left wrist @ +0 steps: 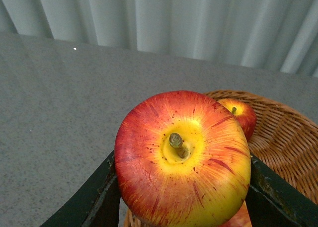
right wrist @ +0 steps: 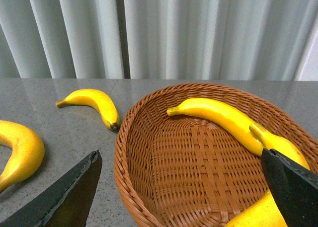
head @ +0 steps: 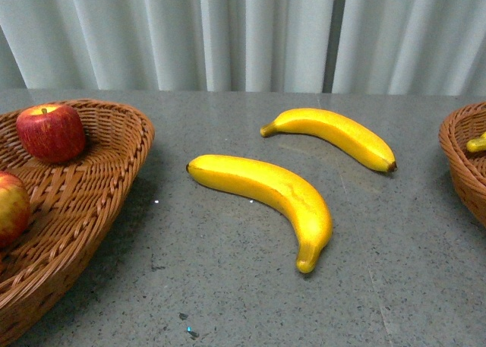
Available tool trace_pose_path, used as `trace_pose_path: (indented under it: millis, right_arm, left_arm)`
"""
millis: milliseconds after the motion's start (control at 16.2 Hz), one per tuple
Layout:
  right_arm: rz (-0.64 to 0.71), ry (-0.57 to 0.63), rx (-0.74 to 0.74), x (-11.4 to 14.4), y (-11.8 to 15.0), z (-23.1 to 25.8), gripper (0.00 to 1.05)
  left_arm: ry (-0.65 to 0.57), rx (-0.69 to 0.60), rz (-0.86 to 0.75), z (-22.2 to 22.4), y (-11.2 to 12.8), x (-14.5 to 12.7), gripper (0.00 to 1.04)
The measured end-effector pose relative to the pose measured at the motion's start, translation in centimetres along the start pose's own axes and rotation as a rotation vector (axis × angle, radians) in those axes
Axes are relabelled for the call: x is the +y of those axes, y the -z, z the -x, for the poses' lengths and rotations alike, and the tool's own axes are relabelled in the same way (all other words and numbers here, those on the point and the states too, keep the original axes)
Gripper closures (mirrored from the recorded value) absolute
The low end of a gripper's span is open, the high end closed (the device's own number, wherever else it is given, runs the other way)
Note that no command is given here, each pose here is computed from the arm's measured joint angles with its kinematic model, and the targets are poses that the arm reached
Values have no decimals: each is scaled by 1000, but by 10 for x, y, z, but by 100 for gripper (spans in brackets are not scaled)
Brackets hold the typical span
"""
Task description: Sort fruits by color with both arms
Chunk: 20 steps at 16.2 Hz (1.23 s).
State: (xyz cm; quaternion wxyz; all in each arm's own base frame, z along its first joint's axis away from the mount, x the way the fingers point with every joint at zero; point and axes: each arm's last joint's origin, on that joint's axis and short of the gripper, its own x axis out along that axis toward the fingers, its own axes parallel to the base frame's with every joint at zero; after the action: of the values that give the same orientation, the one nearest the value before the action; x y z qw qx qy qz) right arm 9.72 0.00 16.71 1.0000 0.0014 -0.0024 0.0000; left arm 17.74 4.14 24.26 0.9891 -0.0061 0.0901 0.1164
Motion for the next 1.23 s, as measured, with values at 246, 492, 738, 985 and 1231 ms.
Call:
trace_pose_path:
  millis: [246,492,738,985,1231]
  right_arm:
    - [0,0,1,0,0,0,6]
    - [0,0,1,0,0,0,6]
    - [0,0,1,0,0,0,6]
    - [0,0,1,0,0,0,6]
    - [0,0,1,0,0,0,6]
  left_arm:
    - [35,-83,-5,1,-16,-6,44]
    - [124,-16,-14,-10,-6,-18,37]
    - [162,-26,-19,-10,-7,-23,5]
    - [219,-59,-16,0,-10,-30,7]
    - [232,-169,-24,36,-15,-29,7]
